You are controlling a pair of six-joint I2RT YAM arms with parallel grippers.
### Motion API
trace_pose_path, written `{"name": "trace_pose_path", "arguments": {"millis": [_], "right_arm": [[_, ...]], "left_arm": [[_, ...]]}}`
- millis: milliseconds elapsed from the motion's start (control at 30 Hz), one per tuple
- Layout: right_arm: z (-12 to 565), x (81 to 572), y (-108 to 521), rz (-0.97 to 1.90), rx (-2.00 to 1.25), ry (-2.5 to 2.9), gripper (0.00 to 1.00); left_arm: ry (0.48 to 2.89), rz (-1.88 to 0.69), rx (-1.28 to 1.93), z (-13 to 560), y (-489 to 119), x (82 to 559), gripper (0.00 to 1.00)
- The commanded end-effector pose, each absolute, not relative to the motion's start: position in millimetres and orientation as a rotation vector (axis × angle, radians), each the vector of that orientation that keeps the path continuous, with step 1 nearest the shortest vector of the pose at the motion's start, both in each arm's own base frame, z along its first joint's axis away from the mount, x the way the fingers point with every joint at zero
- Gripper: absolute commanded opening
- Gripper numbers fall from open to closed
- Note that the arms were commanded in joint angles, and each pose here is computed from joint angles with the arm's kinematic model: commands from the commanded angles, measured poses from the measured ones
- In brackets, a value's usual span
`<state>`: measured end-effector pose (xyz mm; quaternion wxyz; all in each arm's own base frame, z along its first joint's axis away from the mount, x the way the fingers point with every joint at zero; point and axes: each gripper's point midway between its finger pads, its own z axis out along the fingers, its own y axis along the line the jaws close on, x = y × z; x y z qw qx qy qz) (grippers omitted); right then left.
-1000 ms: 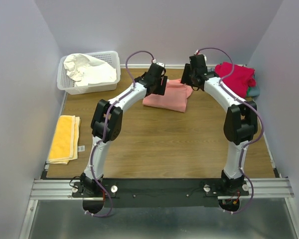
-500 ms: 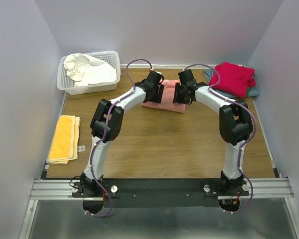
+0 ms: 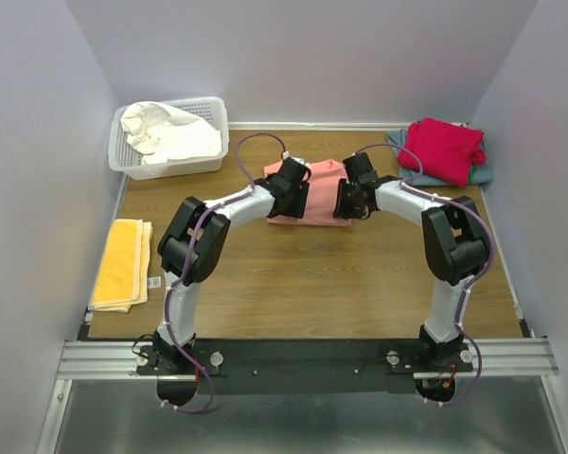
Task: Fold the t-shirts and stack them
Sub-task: Fold the tshirt
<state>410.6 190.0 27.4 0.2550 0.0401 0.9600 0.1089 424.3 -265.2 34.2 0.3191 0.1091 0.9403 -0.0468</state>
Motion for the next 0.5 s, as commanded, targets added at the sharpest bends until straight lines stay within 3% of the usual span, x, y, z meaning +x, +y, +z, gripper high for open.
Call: {"name": "trace_pose_path", "arguments": {"millis": [0, 267, 467], "right_arm": [[2.9, 349.2, 157.5, 0.161, 0.127, 2.785, 0.41], [24.6, 291.7, 139.5, 0.17, 0.135, 2.833, 0.37], [96.6, 305.6, 141.5, 0.249, 0.104, 2.644, 0.38]], "left_arm": [[2.689, 0.073, 0.368, -8.1, -225.0, 342.1, 0.77], [2.748, 0.004, 0.401, 15.0, -218.6, 284.9, 0.73], [2.541, -0.139, 0.393, 128.3, -246.0, 312.6, 0.72]]}}
